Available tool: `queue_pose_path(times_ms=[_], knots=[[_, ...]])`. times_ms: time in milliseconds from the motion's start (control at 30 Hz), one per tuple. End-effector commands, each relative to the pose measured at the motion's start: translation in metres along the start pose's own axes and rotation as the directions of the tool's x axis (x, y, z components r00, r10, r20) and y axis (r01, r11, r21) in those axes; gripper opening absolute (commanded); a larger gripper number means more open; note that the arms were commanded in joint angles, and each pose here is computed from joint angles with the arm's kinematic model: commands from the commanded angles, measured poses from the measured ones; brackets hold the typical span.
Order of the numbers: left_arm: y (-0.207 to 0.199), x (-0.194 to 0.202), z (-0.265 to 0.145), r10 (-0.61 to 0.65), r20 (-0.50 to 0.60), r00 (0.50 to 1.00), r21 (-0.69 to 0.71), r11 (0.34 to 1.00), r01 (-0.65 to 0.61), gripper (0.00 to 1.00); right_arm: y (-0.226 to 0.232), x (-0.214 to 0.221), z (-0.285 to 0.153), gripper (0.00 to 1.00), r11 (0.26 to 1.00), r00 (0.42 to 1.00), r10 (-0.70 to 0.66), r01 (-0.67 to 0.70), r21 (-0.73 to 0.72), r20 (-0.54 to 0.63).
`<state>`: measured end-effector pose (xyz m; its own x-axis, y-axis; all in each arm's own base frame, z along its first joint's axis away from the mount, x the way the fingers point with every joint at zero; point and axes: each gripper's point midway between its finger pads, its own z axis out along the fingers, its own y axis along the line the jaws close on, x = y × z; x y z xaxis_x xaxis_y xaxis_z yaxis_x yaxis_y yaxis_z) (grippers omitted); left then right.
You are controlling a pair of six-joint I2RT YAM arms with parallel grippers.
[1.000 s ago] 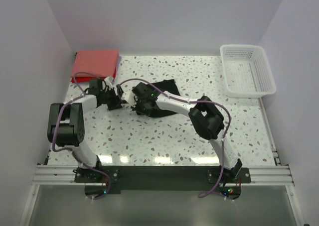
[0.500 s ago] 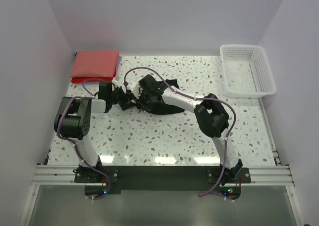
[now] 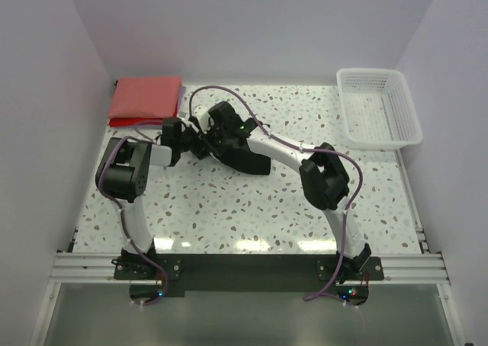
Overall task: Fold and stack the t-shirts
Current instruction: Neatly place the folded tshirt to the corner
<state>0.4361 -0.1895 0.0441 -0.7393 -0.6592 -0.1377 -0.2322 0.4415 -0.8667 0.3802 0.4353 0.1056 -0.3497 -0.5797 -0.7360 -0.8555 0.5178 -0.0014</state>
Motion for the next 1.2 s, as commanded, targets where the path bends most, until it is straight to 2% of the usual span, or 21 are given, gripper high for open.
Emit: queue_pose_path(times_ms=[0,33,133,167,200,267,300,367,400,433,500,533,567,600,633,700,733,767,867,1000,1167], knots=[[-0.011,-0.009,0.017,0.012,0.044,0.999,0.011,1.000,-0.013,0.66,0.005,-0.056,-0.002,0.00,1.000,0.986,0.019,-0.020,0.009,0.164],[-0.010,-0.009,0.019,0.019,0.045,0.999,0.002,1.000,-0.019,0.64,0.004,-0.059,-0.003,0.00,1.000,0.985,0.019,-0.022,0.015,0.171],[-0.019,-0.018,0.020,0.075,0.062,0.995,0.011,0.997,-0.076,0.45,0.005,-0.061,-0.005,0.00,1.000,0.985,0.024,-0.026,0.012,0.168],[-0.021,-0.021,0.020,0.093,0.062,0.994,0.004,0.996,-0.094,0.39,0.006,-0.061,-0.006,0.05,1.000,0.986,0.024,-0.026,0.009,0.165],[-0.031,-0.032,0.021,0.118,0.076,0.990,0.013,0.993,-0.119,0.26,0.006,-0.063,-0.009,0.10,1.000,0.986,0.024,-0.025,0.008,0.166],[-0.029,-0.036,0.022,0.182,0.052,0.982,-0.008,0.983,-0.182,0.13,0.000,-0.063,-0.017,0.18,0.999,0.988,0.024,-0.029,0.031,0.155],[-0.036,-0.046,0.023,0.207,0.059,0.976,-0.004,0.978,-0.208,0.08,-0.003,-0.062,-0.020,0.33,0.998,0.988,0.028,-0.035,0.043,0.150],[-0.026,-0.049,0.022,0.261,0.021,0.965,-0.042,0.965,-0.260,0.02,-0.015,-0.057,-0.028,0.43,0.996,0.991,0.036,-0.046,0.073,0.130],[-0.031,-0.060,0.020,0.286,0.032,0.958,-0.042,0.958,-0.285,0.00,-0.020,-0.059,-0.036,0.47,0.995,0.991,0.037,-0.048,0.085,0.131],[-0.021,-0.060,0.019,0.322,0.004,0.947,-0.072,0.944,-0.321,0.00,-0.032,-0.055,-0.044,0.57,0.993,0.992,0.050,-0.062,0.101,0.118],[-0.028,-0.078,0.018,0.387,0.007,0.922,-0.085,0.919,-0.385,0.00,-0.044,-0.047,-0.053,0.66,0.991,0.994,0.054,-0.066,0.120,0.100],[-0.016,-0.076,0.017,0.426,-0.044,0.903,-0.124,0.895,-0.428,0.00,-0.054,-0.048,-0.068,0.75,0.988,0.993,0.056,-0.069,0.138,0.100],[-0.034,-0.092,0.016,0.483,-0.022,0.875,-0.118,0.868,-0.482,0.00,-0.060,-0.040,-0.072,0.79,0.986,0.994,0.062,-0.074,0.149,0.085],[-0.032,-0.098,0.019,0.518,-0.037,0.855,-0.135,0.845,-0.518,0.00,-0.065,-0.044,-0.086,0.82,0.984,0.993,0.062,-0.077,0.163,0.097],[-0.047,-0.109,0.016,0.594,-0.050,0.803,-0.135,0.792,-0.595,0.00,-0.075,-0.038,-0.093,0.87,0.981,0.994,0.068,-0.083,0.176,0.087],[-0.054,-0.121,0.016,0.645,-0.070,0.761,-0.139,0.749,-0.648,0.00,-0.084,-0.026,-0.103,0.91,0.977,0.994,0.083,-0.094,0.192,0.065],[-0.054,-0.122,0.012,0.685,-0.114,0.720,-0.134,0.708,-0.694,0.00,-0.093,-0.022,-0.113,0.92,0.972,0.994,0.094,-0.105,0.209,0.061],[-0.079,-0.137,0.007,0.732,-0.078,0.677,-0.121,0.667,-0.735,0.00,-0.097,-0.013,-0.115,0.94,0.971,0.994,0.103,-0.110,0.211,0.043],[-0.096,-0.156,-0.005,0.800,-0.075,0.595,-0.114,0.586,-0.802,0.05,-0.112,0.003,-0.125,0.96,0.963,0.994,0.112,-0.113,0.245,0.020],[-0.112,-0.182,-0.028,0.838,-0.039,0.544,-0.126,0.536,-0.835,0.09,-0.127,0.016,-0.131,0.99,0.953,0.993,0.119,-0.114,0.280,-0.003],[-0.140,-0.208,-0.057,0.894,0.014,0.447,-0.171,0.443,-0.880,0.00,-0.131,0.021,-0.131,0.99,0.950,0.992,0.126,-0.118,0.288,-0.011]])
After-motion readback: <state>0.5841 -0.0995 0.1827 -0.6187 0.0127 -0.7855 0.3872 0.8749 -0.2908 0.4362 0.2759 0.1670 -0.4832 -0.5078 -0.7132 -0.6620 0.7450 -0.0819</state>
